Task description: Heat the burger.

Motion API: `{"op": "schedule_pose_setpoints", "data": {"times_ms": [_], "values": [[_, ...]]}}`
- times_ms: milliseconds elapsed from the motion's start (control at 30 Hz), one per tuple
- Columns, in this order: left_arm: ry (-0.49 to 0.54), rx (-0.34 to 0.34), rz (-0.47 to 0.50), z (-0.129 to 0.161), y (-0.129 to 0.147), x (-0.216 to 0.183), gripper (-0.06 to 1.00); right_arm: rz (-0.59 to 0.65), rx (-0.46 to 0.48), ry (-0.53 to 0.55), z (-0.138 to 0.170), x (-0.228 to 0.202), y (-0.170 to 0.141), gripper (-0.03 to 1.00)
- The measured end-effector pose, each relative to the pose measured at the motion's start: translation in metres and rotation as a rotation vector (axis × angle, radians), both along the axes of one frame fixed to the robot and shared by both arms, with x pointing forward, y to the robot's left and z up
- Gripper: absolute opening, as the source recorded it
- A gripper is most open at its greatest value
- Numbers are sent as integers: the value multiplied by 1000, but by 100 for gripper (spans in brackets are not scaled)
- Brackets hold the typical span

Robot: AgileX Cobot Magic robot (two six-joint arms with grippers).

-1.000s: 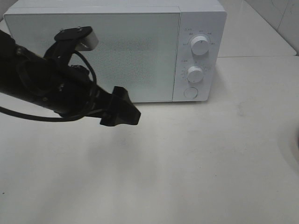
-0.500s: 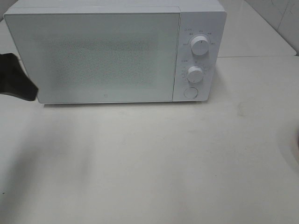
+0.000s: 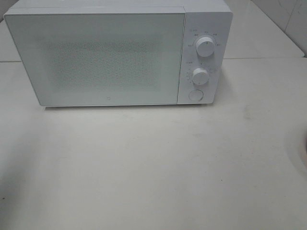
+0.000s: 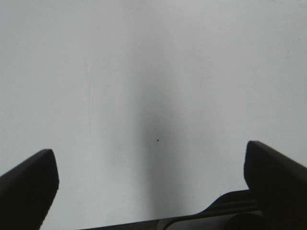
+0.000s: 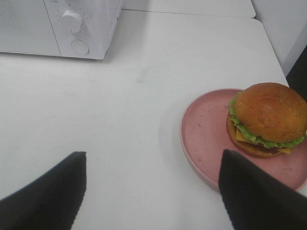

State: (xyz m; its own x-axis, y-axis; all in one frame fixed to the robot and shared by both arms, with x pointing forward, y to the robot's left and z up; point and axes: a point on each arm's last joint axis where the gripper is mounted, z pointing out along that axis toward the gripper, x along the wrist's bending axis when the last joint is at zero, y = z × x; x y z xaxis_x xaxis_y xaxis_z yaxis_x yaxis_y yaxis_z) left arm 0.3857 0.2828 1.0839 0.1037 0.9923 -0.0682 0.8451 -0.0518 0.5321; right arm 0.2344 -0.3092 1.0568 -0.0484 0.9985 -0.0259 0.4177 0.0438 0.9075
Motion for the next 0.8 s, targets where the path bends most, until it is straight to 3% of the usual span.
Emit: {"op": "schedule_pose_setpoints", "data": {"times_ms": [567, 800], "values": [[-110, 26, 2, -41, 9, -76, 97, 0, 0, 0, 0, 0, 0, 75], [-257, 14, 4, -35, 11, -103, 97, 0, 0, 0, 0, 0, 0, 75]]}}
